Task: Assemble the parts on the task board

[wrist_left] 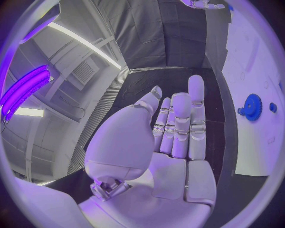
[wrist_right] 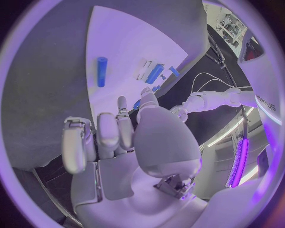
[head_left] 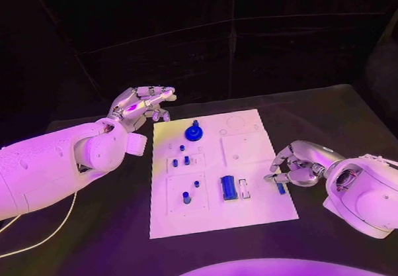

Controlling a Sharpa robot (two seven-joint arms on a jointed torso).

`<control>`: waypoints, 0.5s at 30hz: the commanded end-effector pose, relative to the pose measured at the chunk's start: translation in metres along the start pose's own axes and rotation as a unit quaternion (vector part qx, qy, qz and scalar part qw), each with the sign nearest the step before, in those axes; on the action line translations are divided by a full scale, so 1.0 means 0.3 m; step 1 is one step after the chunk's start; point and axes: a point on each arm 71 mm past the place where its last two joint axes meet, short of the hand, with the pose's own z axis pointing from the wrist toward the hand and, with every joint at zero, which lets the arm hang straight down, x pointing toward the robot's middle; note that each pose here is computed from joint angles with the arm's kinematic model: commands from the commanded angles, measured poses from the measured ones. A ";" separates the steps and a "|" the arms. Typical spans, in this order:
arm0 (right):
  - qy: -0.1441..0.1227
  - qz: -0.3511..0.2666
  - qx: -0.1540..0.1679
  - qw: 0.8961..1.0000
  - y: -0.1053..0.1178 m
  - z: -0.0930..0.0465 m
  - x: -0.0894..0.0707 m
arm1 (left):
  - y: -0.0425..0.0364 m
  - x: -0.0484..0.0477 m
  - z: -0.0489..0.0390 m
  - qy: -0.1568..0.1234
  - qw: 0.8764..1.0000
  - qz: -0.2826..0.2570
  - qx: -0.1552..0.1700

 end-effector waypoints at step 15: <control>0.011 -0.086 0.021 0.996 -0.074 0.019 -0.011 | -0.003 0.008 0.004 0.007 1.000 -0.002 0.005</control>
